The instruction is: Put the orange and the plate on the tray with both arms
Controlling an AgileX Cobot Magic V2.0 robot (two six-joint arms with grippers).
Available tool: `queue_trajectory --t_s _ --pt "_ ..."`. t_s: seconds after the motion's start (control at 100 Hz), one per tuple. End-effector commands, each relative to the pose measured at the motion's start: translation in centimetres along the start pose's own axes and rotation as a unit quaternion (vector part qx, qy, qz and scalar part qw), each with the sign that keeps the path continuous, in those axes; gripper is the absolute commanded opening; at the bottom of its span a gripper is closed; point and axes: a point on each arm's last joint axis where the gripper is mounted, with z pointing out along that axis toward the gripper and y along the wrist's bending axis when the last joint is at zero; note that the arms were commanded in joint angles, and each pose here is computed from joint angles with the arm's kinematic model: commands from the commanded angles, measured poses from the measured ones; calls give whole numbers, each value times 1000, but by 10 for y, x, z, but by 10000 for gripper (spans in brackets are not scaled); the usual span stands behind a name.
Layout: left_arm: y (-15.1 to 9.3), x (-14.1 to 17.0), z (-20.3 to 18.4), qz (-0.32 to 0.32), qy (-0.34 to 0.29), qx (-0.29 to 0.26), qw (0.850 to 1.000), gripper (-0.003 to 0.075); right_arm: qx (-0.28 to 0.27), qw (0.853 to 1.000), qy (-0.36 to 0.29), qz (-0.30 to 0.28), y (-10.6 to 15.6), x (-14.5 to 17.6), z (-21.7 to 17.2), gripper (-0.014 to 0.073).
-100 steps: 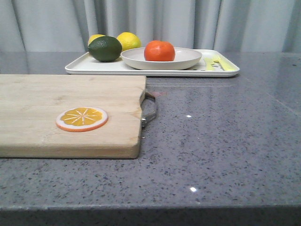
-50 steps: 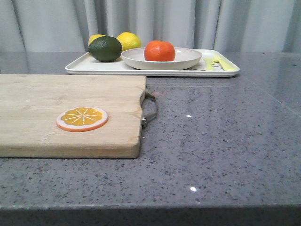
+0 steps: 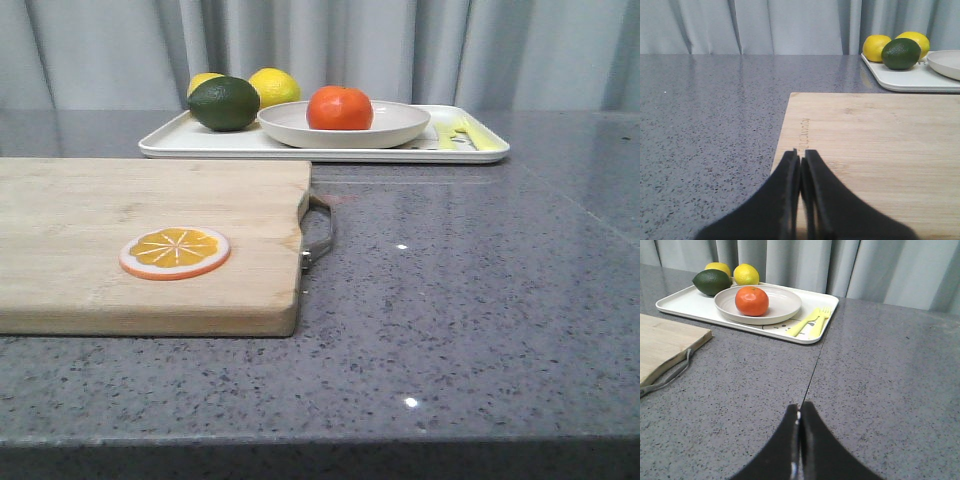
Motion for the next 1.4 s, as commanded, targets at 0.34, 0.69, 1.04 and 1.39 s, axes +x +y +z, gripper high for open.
queue_trajectory --t_s 0.34,0.69,1.04,1.39 --pt "0 -6 -3 -4 -52 2 999 -20 98 984 -143 -30 -18 16 20 -67" --pt "0 -6 -3 -4 -52 2 999 -20 130 980 -154 7 -20 67 26 -67" --pt "0 -6 -3 -4 -52 2 999 -20 132 985 -110 20 -21 76 28 -67" --pt "0 -6 -3 -4 -52 2 999 -20 132 985 -109 20 -21 76 28 -67"
